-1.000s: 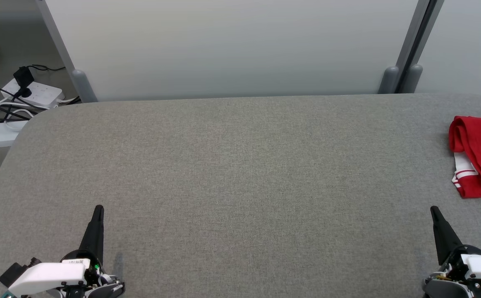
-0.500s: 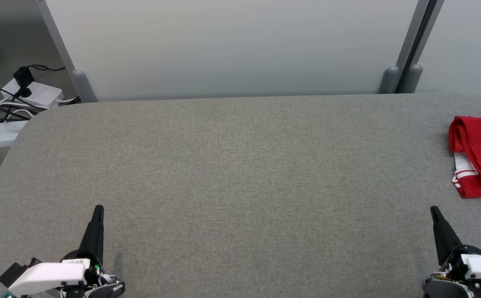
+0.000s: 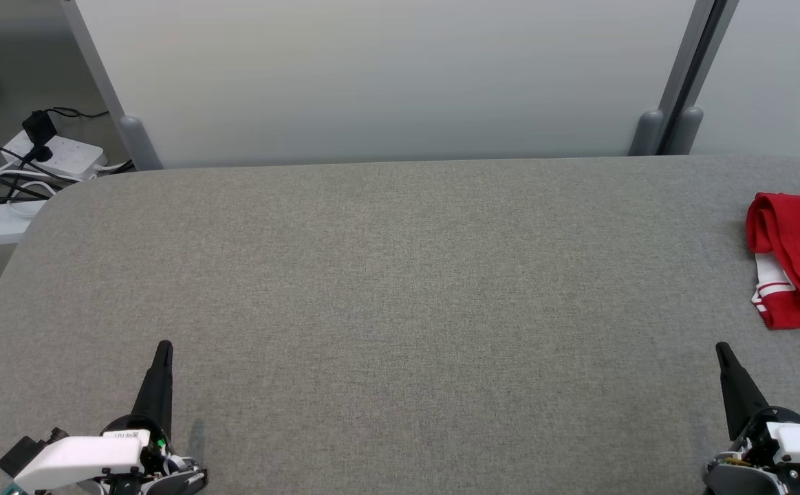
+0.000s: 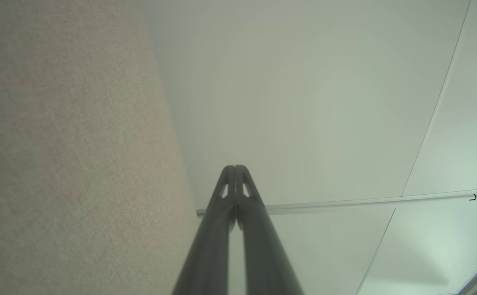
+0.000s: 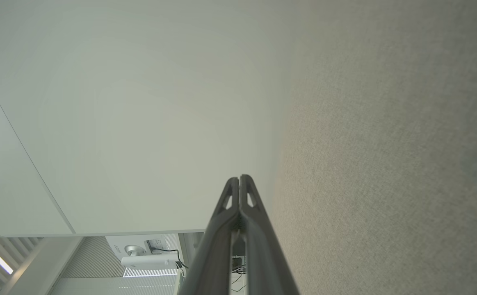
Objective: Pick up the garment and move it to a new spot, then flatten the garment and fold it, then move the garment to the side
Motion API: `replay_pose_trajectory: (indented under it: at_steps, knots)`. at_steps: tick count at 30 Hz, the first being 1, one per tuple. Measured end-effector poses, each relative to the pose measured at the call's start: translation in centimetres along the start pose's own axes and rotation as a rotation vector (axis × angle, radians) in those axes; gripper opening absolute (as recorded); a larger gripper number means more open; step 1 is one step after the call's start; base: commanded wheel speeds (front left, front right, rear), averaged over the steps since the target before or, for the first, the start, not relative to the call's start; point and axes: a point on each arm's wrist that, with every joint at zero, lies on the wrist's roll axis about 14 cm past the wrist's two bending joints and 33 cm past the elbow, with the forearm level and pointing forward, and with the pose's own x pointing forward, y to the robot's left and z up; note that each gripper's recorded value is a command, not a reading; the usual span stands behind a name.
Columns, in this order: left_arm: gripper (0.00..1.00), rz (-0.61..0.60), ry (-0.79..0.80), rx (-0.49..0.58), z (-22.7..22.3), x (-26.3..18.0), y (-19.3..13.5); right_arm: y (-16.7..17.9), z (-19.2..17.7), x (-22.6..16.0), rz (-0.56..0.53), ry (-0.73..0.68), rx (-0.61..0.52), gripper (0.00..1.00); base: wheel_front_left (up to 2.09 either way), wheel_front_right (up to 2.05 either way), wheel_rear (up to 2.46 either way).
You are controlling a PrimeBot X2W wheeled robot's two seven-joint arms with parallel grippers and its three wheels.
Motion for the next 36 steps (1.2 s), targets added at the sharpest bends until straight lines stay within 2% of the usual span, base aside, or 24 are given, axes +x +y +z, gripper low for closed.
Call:
replay_pose_trajectory:
  at_steps: [36]
  knots:
    - [0.0, 0.0, 0.0, 0.0, 0.0, 0.0, 0.0, 0.0, 0.0, 0.0, 0.0, 0.0, 0.0, 0.0, 0.0, 0.0, 0.0]
